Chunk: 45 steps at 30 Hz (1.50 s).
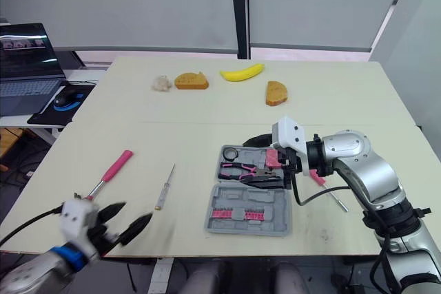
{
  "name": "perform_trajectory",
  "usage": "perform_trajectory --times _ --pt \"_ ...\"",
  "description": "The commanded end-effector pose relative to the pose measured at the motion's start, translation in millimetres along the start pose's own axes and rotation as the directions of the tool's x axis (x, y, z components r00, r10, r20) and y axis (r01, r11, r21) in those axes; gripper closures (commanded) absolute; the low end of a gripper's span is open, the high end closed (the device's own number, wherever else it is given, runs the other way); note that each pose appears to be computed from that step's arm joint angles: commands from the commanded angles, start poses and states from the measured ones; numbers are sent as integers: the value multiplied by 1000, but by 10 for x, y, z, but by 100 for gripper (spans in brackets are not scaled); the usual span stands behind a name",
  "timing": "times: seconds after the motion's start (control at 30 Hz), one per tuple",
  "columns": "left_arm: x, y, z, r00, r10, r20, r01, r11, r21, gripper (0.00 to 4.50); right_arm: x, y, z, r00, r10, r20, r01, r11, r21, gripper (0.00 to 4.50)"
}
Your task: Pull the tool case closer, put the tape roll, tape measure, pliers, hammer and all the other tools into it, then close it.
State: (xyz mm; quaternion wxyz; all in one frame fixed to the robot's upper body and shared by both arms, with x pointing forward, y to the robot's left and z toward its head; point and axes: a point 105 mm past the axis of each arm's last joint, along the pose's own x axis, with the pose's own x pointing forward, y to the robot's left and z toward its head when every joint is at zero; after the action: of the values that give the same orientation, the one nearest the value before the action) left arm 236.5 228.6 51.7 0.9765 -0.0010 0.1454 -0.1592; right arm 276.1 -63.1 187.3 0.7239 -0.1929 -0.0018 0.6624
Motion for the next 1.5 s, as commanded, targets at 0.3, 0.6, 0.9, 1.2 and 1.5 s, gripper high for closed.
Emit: perform_trajectory --times 0.3,0.6,0.9,1.2,1.5 --pt "578 87 -313 940 285 -186 -274 958 84 0 -57 -35 91 994 -109 5 110 993 -32 4" --pt "552 5 -451 911 300 -281 -304 952 31 0 -112 -52 112 989 -148 -1 148 988 -35 4" --pt "445 71 -509 886 342 -314 -346 937 43 116 -93 -69 107 988 -155 0 155 987 -36 0" --pt "475 224 -449 882 370 -291 -370 927 56 394 -81 -84 55 988 -157 -3 156 987 -22 0" --pt "537 280 -48 940 300 -163 -286 953 104 432 -90 -39 33 985 -171 -11 171 985 -21 0"
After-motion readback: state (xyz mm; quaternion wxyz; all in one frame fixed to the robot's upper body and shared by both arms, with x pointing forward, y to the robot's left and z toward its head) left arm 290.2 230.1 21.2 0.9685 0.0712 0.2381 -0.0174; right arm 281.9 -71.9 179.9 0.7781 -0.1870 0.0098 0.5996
